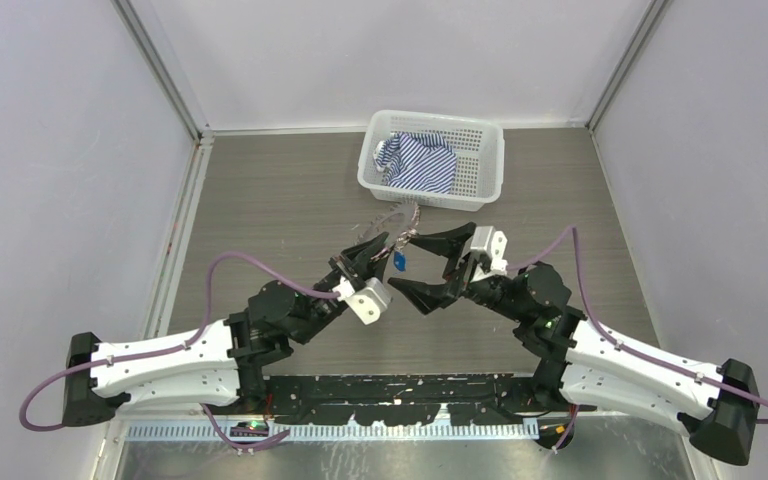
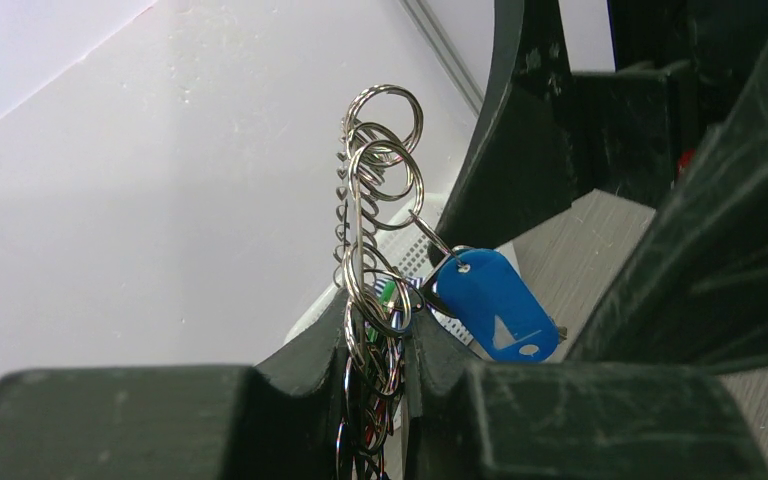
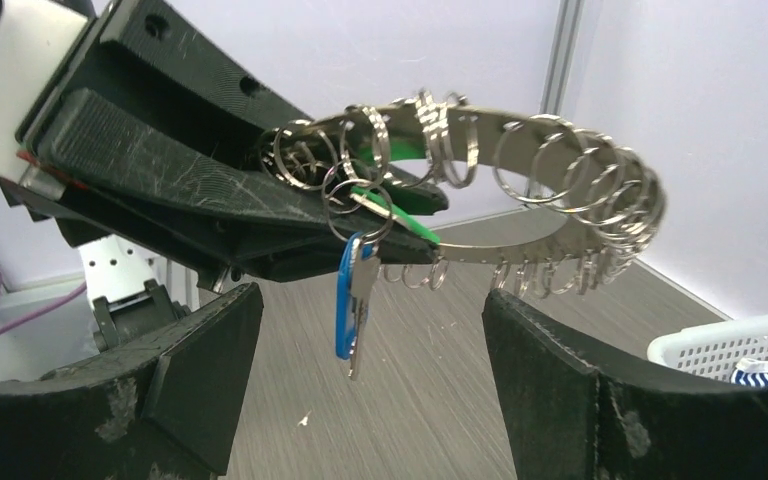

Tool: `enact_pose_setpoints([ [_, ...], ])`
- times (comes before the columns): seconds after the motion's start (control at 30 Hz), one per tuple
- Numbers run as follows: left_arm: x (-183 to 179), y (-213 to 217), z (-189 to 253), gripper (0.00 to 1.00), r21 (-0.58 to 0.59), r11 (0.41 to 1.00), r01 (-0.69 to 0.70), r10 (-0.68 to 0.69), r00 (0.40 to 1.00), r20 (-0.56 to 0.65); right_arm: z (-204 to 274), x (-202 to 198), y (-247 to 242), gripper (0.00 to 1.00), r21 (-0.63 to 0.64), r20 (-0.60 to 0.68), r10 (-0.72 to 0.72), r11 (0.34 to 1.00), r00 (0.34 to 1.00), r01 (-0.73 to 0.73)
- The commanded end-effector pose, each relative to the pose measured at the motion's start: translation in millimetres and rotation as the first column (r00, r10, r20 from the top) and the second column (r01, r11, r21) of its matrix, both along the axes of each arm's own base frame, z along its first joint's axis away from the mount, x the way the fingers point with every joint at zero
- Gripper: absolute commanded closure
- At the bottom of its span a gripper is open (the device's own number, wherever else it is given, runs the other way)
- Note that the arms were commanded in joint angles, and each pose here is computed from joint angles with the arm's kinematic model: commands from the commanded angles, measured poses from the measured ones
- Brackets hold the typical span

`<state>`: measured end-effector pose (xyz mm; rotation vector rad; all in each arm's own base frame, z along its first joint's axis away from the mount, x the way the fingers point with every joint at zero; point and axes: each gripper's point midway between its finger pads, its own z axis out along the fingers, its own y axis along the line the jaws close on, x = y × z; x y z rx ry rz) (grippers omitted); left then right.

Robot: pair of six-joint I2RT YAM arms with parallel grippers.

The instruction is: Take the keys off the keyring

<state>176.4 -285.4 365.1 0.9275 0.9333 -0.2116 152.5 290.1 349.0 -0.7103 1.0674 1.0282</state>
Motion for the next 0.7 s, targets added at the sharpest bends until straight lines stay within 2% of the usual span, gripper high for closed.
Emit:
enact_pose_setpoints([
  [0.0, -4.4, 7.4, 43.6, 0.99, -0.113, 0.993, 0.018, -0.013, 0.999, 0.041, 26.3, 0.1, 0.7, 0.15, 0.056, 0.121, -0.054, 0.997, 0.991, 0.047],
  [0.3, -6.6, 7.3, 43.1, 1.00, -0.110, 0.993, 0.032, -0.029, 0.999, 0.027, 33.2, -1.7, 5.0, 0.22, 0.081, 0.165, -0.087, 0.994, 0.982, 0.075],
  [0.67, -8.7, 5.7, 42.3, 0.99, -0.115, 0.992, 0.050, -0.049, 0.999, 0.011, 37.5, -2.2, 6.2, 0.38, 0.077, 0.179, -0.102, 0.993, 0.979, 0.089],
])
